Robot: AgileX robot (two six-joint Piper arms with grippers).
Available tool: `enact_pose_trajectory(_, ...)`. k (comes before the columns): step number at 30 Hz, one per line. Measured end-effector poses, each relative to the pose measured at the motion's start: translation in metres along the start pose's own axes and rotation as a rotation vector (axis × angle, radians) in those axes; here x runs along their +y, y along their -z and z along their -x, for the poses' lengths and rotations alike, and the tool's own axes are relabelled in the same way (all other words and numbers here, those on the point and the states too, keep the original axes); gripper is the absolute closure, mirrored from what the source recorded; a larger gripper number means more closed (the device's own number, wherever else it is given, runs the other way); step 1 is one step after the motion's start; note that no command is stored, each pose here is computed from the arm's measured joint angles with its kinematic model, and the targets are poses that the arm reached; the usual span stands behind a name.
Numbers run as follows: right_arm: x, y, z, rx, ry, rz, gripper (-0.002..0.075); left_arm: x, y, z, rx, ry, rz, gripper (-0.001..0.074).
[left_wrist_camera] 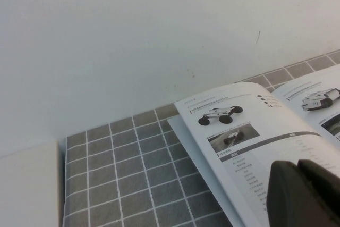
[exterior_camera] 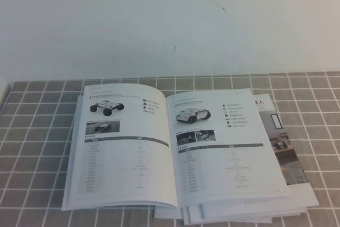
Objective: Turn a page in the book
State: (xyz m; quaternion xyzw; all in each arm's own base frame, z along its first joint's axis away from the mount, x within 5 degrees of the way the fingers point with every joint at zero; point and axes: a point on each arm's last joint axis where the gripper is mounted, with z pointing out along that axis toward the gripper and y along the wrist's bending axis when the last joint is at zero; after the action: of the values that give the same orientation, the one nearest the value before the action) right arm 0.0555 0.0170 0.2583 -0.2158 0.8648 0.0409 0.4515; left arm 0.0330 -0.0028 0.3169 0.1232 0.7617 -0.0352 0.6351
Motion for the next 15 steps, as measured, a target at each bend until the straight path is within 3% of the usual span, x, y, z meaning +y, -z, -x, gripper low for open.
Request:
enact_pose_trajectory(6,0.000,0.000,0.000,0.000,0.000,0.000,0.0729,0.000,0.003,-0.015,-0.010,0.011,0.034,0.0738)
enact_pose_trajectory(15,0.000,0.000,0.000,-0.002,-0.002,0.001,0.0729,-0.007,-0.010,-0.064,0.028,0.084,0.082,0.0738)
